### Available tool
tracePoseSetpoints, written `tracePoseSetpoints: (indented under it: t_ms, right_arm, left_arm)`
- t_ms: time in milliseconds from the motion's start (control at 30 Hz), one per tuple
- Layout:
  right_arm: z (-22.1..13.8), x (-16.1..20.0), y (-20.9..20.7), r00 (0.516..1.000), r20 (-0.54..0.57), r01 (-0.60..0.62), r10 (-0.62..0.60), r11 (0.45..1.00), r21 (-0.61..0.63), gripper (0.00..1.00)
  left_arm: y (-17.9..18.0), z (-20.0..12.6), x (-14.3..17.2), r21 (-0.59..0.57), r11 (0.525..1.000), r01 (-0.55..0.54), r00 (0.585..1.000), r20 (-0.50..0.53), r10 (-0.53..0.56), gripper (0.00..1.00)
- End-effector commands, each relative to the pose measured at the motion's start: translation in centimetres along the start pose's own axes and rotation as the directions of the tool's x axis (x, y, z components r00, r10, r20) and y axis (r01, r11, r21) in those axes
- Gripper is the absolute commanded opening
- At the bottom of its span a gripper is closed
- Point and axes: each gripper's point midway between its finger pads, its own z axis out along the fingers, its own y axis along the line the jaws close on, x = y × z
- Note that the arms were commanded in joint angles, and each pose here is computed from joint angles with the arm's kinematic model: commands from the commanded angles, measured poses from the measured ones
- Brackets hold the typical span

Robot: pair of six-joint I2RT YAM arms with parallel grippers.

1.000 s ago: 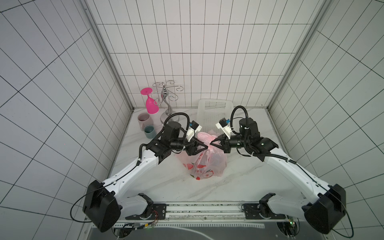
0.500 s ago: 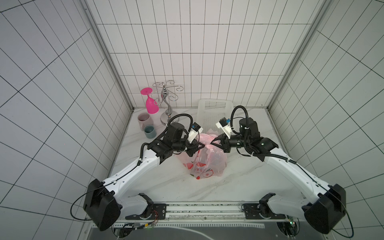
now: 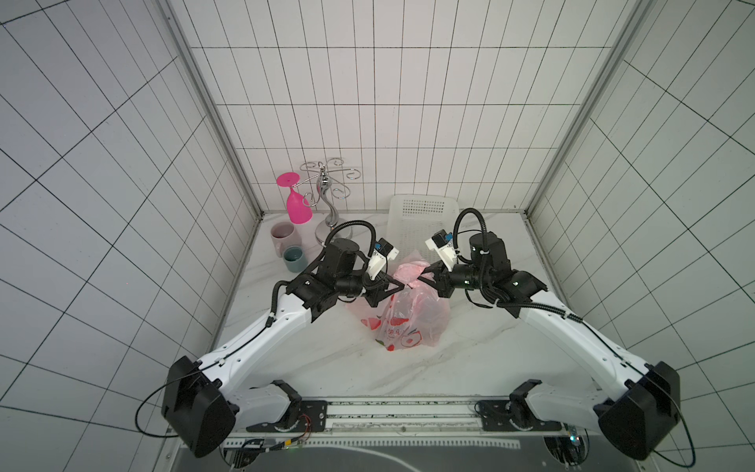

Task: Place the pineapple into a plastic bag & tie a knot
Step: Cross the plastic bag at the center of the board.

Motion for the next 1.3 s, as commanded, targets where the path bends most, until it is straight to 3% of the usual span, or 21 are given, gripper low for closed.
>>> tracePoseSetpoints:
  t_ms: [0,167,367,700,933,1000,1067,1133,1267]
  right_arm:
    - [-1.0,-3.6,-0.4,0.993,0.101,0.046,-0.054,0.996,0.080,0.00]
    - [-1.4,-5.3,-0.1,0.979,0.202,0.021,-0.037,0.997,0.080,0.00]
    - [-1.9,-6.5,-0.2,0.948,0.314,0.001,-0.046,0.990,0.140,0.00]
    - [-3.8,-7.8,3.7,0.839,0.527,-0.058,0.134,0.986,-0.158,0.00]
    - [-3.4,-5.9,2.8,0.787,0.567,-0.141,0.245,0.965,-0.221,0.00]
    - [-3.4,-5.6,2.7,0.777,0.579,-0.141,0.247,0.965,-0.222,0.00]
    - [-3.3,-5.5,3.0,0.789,0.569,-0.120,0.232,0.966,-0.228,0.00]
    - [-3.2,-5.2,3.6,0.807,0.553,-0.087,0.210,0.967,-0.239,0.00]
    - [-2.6,-4.2,3.9,0.854,0.495,-0.047,0.160,0.971,-0.232,0.00]
  left_arm:
    - [-2.4,-0.4,-1.7,0.075,0.996,-0.046,0.998,0.038,0.043,0.00]
    - [-2.8,1.0,-0.5,0.095,0.995,-0.019,1.000,0.002,0.019,0.00]
    - [-4.6,1.2,-1.4,0.162,0.987,-0.016,0.997,0.072,0.005,0.00]
    - [-5.8,2.5,-1.1,0.196,0.981,0.000,0.994,0.111,-0.022,0.00]
    - [-7.0,3.7,0.0,0.218,0.976,-0.004,0.991,0.128,-0.024,0.00]
    - [-6.5,3.7,0.2,0.195,0.981,0.010,0.991,0.128,-0.035,0.02]
    - [-5.5,3.2,0.3,0.122,0.992,0.016,0.991,0.133,-0.033,0.18]
    - [-4.7,2.0,0.6,0.051,0.999,0.015,0.992,0.128,-0.022,0.28]
    - [-2.9,-2.0,0.7,-0.133,0.991,0.005,0.985,0.173,0.018,0.33]
